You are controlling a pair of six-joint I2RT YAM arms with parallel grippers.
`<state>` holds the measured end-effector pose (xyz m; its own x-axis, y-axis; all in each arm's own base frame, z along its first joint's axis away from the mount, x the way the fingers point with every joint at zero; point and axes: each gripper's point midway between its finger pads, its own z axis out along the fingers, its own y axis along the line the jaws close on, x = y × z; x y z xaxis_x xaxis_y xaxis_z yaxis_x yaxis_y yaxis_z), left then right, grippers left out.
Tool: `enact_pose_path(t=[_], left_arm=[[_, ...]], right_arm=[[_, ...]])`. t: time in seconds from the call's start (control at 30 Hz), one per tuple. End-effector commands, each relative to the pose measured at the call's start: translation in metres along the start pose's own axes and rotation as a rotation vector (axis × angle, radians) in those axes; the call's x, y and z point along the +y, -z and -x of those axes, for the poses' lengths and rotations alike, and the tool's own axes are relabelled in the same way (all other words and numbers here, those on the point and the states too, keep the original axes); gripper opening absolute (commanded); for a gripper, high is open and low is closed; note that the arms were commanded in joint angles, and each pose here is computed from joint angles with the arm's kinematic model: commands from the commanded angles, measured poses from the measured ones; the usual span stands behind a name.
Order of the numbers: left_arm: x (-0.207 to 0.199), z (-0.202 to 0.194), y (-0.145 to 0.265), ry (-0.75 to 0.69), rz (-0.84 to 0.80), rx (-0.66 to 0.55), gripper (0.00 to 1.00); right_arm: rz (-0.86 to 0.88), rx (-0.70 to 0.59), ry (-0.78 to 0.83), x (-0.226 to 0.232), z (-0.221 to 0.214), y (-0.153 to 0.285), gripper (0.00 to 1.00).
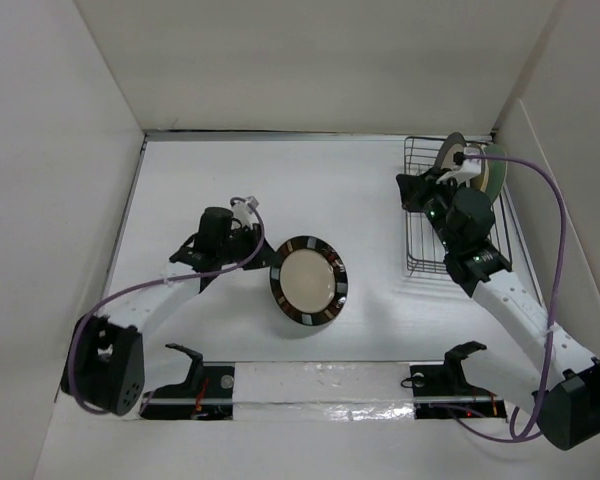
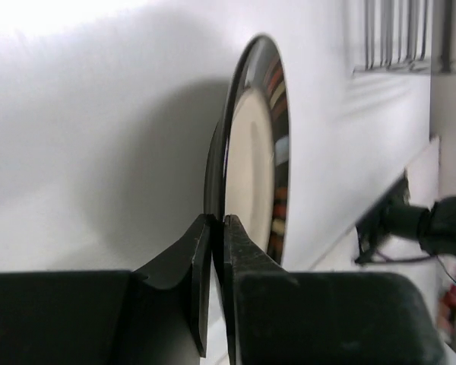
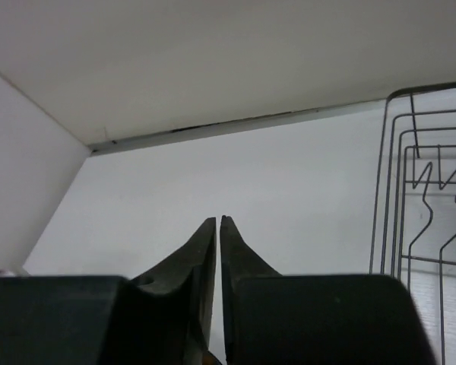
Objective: Load the plates into the dish rack
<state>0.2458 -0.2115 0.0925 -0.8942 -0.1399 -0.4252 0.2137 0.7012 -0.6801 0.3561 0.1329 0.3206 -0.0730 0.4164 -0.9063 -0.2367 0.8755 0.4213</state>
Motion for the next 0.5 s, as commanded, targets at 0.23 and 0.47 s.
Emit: enact_pose_path(t=[0.23,0.47], left_arm=[[-0.109,0.126,0.11,-0.267,-0.159,-0.587,0.0],[-0.142,0.134,0.138,-0.33,-0.271,-0.649,0.0]], right_arm=[[0.35,0.226,0.018,0.06,-0.062,0.02,0.89],[0.518,0.329,-0.003,0.071,-0.108,0.036,1.0]])
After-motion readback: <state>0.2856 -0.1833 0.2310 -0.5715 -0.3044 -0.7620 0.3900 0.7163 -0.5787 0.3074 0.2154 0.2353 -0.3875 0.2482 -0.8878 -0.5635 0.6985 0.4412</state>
